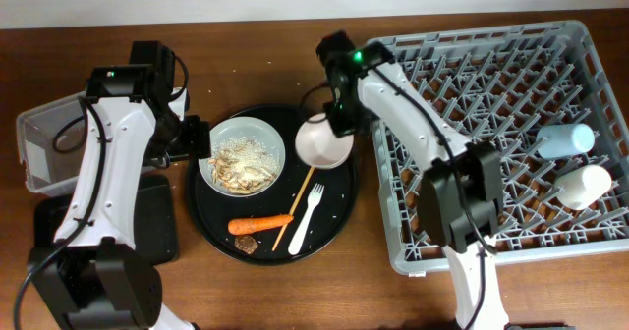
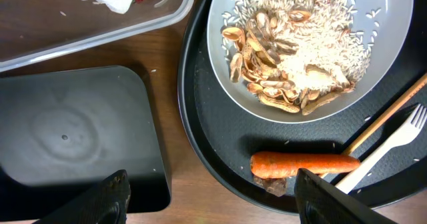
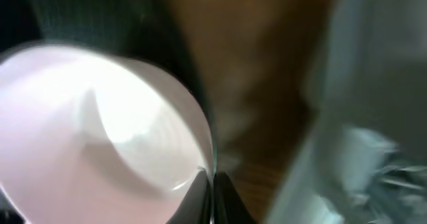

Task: Sort waste into correct bins and load items into the dishwasher rack
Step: 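Grasp the pink saucer from the tray with the right gripper, then place the pink saucer upright in the rack's back slots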

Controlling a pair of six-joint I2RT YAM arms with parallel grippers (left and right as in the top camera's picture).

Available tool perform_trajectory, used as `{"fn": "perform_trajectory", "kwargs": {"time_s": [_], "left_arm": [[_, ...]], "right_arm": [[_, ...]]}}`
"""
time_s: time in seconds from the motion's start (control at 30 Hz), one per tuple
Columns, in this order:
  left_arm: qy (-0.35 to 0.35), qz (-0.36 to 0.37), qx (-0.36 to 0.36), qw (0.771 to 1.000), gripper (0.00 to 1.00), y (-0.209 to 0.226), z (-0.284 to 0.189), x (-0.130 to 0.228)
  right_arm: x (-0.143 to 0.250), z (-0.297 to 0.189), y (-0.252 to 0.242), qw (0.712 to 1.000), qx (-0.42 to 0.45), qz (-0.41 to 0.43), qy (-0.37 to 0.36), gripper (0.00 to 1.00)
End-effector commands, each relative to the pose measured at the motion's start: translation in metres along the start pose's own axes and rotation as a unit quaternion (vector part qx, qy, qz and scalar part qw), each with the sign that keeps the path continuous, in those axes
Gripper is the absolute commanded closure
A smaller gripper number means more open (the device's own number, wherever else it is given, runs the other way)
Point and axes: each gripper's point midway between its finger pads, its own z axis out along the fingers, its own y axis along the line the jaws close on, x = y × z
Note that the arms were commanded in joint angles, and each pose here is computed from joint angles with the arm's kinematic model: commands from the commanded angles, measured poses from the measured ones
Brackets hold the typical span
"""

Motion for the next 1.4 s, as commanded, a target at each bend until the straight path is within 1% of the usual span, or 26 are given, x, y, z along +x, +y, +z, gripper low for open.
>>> {"fn": "perform_trajectory", "kwargs": {"time_s": [0.0,0.03,0.07,0.1,0.13,0.2,0.23,0.27,0.3,0.37,0.47,0.53,0.6,0.7,0.93,1.0,1.17,1.3,1.37], "left_arm": [[-0.017,-0.003,0.007,1.000,0.21,0.000,-0.010,-0.001],[-0.017,-0.003,0.007,1.000,0.21,-0.001,-0.010,-0.001],[-0.017,-0.003,0.007,1.000,0.21,0.000,-0.010,-0.001],[-0.016,-0.003,0.007,1.000,0.22,-0.001,-0.010,-0.001],[-0.016,-0.003,0.008,1.000,0.21,-0.001,-0.010,-0.001],[-0.017,-0.003,0.008,1.000,0.21,-0.001,-0.010,-0.001],[-0.017,-0.003,0.008,1.000,0.21,-0.001,-0.010,-0.001],[-0.016,-0.003,0.016,1.000,0.21,-0.004,-0.010,-0.001],[-0.015,-0.003,0.021,1.000,0.21,-0.005,-0.010,-0.001],[-0.015,-0.003,0.022,1.000,0.21,-0.006,-0.010,-0.001],[-0.018,-0.003,0.023,1.000,0.21,-0.006,-0.010,-0.002],[-0.019,-0.003,0.023,1.000,0.21,-0.006,-0.010,-0.003],[-0.019,-0.003,0.023,1.000,0.21,-0.006,-0.010,-0.003],[-0.019,-0.003,0.023,1.000,0.21,-0.006,-0.010,-0.003],[-0.018,-0.003,0.026,0.999,0.21,-0.007,-0.010,-0.002],[-0.018,-0.003,0.033,0.999,0.21,-0.009,-0.011,-0.002],[-0.018,-0.003,0.033,0.999,0.21,-0.009,-0.011,-0.002],[-0.020,-0.003,0.033,0.999,0.21,-0.009,-0.011,-0.003],[-0.021,-0.003,0.033,0.999,0.21,-0.009,-0.011,-0.004]], "right_arm": [[-0.025,-0.131,-0.056,0.982,0.107,0.037,-0.153,0.96],[-0.025,-0.152,-0.069,0.974,0.132,0.048,-0.176,0.96],[-0.020,-0.188,-0.098,0.956,0.188,0.074,-0.212,0.96],[-0.015,-0.204,-0.116,0.943,0.225,0.099,-0.226,0.96],[-0.007,-0.221,-0.138,0.923,0.273,0.133,-0.237,0.96],[0.014,-0.249,-0.184,0.866,0.379,0.214,-0.248,0.96],[0.025,-0.255,-0.200,0.842,0.406,0.252,-0.250,0.96],[0.040,-0.263,-0.228,0.797,0.450,0.311,-0.255,0.96],[0.045,-0.266,-0.246,0.774,0.482,0.325,-0.251,0.96],[0.050,-0.259,-0.267,0.760,0.504,0.337,-0.233,0.96],[0.064,-0.244,-0.303,0.728,0.556,0.350,-0.195,0.96],[0.074,-0.225,-0.327,0.710,0.590,0.349,-0.158,0.96],[0.078,-0.205,-0.340,0.710,0.597,0.349,-0.134,0.96],[0.074,-0.174,-0.346,0.719,0.602,0.331,-0.104,0.96],[0.049,-0.106,-0.333,0.744,0.605,0.276,-0.063,0.96],[0.040,-0.085,-0.321,0.756,0.600,0.255,-0.055,0.96],[0.027,-0.064,-0.292,0.795,0.551,0.245,-0.061,0.96],[0.029,-0.054,-0.285,0.800,0.551,0.230,-0.053,0.96],[0.031,-0.045,-0.273,0.810,0.544,0.215,-0.042,0.96]]}}
